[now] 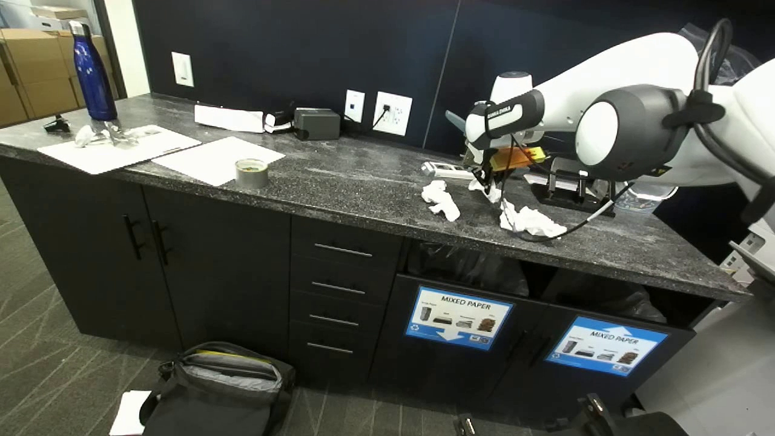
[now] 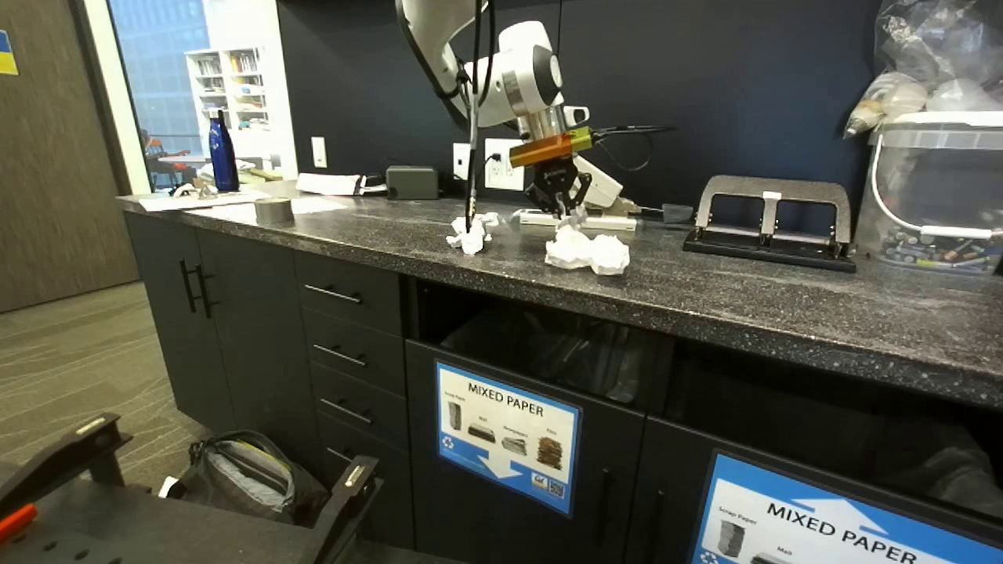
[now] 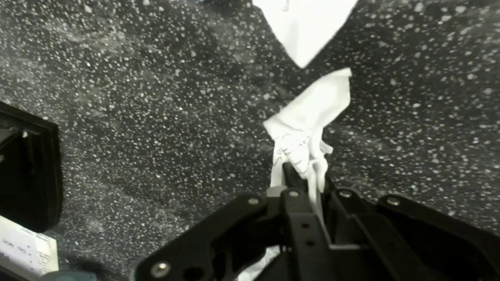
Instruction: Remove all the paper trash from the table and put them in the bin on the left
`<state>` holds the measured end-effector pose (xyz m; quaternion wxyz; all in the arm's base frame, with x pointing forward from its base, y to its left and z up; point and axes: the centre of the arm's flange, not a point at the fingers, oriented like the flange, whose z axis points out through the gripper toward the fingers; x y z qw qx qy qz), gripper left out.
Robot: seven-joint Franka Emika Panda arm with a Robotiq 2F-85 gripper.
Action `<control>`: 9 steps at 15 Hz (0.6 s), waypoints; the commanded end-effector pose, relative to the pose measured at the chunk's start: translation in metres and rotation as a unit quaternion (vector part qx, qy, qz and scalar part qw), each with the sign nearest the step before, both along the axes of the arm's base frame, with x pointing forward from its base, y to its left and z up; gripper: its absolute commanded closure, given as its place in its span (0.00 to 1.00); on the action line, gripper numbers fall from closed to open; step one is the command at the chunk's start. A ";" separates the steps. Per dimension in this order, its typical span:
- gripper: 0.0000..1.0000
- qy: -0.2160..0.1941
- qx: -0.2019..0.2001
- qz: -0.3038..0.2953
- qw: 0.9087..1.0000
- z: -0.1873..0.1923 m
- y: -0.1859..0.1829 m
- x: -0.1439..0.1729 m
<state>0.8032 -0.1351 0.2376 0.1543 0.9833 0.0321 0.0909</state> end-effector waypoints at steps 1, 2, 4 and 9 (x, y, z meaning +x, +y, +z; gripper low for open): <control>0.89 0.014 0.014 0.035 0.999 0.031 0.040 -0.044; 0.89 0.014 0.012 0.037 0.999 0.035 0.050 -0.052; 0.89 0.022 0.010 0.036 0.999 0.046 0.067 -0.071; 0.89 0.049 0.029 0.026 0.998 0.057 0.092 -0.105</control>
